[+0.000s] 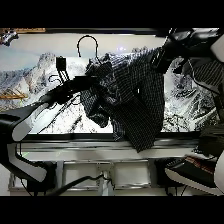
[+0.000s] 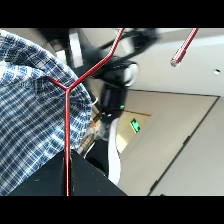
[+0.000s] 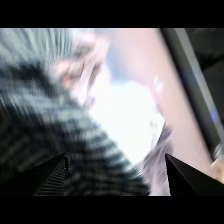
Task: Fold the clothes and pants, and hang the long-sleeved shirts on hangers.
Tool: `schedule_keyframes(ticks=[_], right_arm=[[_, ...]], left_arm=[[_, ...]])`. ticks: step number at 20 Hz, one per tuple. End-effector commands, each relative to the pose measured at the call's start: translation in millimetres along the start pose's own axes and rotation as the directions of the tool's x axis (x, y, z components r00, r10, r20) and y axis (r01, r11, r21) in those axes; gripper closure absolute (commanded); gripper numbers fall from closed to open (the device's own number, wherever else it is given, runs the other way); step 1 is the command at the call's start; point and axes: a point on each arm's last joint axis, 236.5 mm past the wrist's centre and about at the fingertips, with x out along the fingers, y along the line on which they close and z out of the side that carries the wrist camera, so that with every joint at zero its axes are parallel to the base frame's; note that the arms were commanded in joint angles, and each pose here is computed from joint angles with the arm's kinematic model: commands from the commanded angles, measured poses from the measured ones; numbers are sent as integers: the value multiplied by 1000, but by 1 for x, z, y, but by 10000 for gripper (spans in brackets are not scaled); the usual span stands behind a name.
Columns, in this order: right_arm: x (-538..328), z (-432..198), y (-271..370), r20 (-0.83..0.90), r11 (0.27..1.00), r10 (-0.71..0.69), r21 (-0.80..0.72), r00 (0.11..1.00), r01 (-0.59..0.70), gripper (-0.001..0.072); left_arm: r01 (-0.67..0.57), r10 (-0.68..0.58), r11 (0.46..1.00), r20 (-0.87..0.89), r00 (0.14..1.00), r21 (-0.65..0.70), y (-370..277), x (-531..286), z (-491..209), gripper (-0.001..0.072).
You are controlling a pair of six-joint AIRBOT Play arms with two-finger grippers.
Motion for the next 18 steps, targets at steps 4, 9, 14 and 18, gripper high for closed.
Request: schedule_keyframes(ticks=[4, 9, 14, 18], right_arm=[[56, -13, 17, 12, 996, 91, -1, 996, -91, 17], [84, 19, 9, 132, 998, 54, 28, 990, -58, 17], [102, 35, 32, 174, 989, 134, 32, 976, -142, 46], [101, 48, 42, 229, 979, 176, 65, 957, -196, 685]], left_arm=[[1, -1, 1000, 0, 1000, 1, 0, 0, 0, 699], [0, 0, 1000, 1, 1000, 1, 0, 0, 0, 699], [0, 0, 1000, 1, 1000, 1, 0, -1, 0, 699], [-7, 7, 1000, 9, 1000, 5, 1, -4, 4, 699]])
